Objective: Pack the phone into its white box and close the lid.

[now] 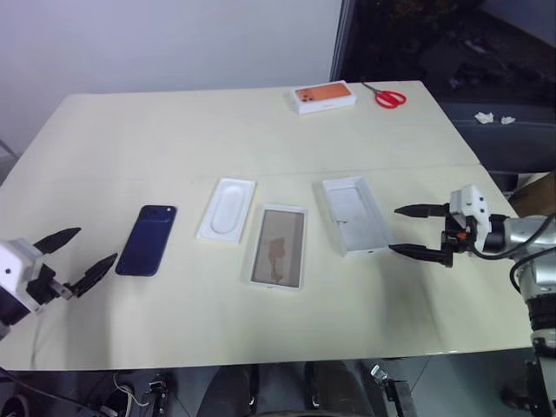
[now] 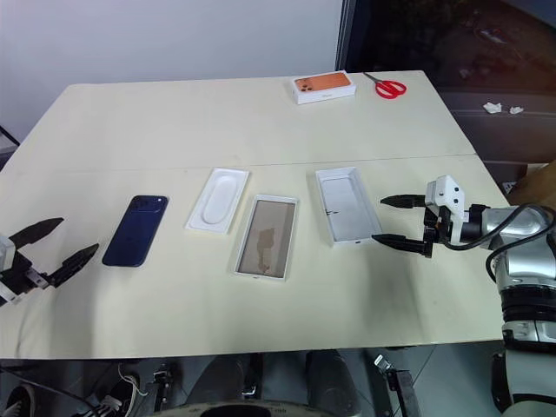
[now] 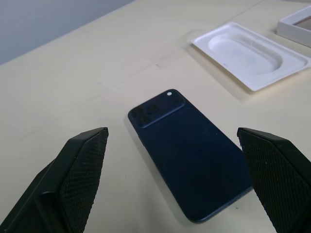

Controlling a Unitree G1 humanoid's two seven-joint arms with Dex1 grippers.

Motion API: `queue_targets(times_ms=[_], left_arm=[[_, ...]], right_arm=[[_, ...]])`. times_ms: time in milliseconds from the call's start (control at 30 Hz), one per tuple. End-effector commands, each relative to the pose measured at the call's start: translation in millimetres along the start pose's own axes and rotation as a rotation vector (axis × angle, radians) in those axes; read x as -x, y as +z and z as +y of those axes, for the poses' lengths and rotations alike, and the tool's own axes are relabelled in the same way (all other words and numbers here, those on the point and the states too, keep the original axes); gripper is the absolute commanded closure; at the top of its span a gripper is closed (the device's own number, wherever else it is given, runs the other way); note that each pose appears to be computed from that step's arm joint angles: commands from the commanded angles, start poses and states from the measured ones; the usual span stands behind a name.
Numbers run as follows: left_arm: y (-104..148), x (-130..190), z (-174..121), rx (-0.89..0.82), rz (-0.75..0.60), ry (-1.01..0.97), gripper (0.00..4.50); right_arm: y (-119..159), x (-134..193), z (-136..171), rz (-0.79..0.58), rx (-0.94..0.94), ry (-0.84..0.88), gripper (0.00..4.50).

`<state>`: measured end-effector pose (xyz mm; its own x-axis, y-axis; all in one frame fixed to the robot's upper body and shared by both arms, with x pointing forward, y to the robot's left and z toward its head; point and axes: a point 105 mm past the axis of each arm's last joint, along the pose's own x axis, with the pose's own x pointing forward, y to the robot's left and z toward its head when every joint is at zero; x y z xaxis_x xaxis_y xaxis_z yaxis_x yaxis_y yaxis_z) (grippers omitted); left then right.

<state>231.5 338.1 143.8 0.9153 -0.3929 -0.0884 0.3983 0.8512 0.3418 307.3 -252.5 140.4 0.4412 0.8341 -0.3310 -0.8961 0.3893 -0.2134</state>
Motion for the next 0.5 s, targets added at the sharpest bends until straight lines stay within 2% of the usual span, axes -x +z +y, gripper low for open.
queue_targets(times_ms=[33,500], left_arm=[[11.4,3.9,12.1,-0.029,-0.022,0.047,0.03],[9.6,3.5,11.5,-0.025,-0.019,0.047,0.03]], right_arm=[[7.3,4.1,-3.4,-0.011,0.035,-0.017,0.0],[7.1,2.1,-7.9,-0.003,0.046,-0.021,0.0]])
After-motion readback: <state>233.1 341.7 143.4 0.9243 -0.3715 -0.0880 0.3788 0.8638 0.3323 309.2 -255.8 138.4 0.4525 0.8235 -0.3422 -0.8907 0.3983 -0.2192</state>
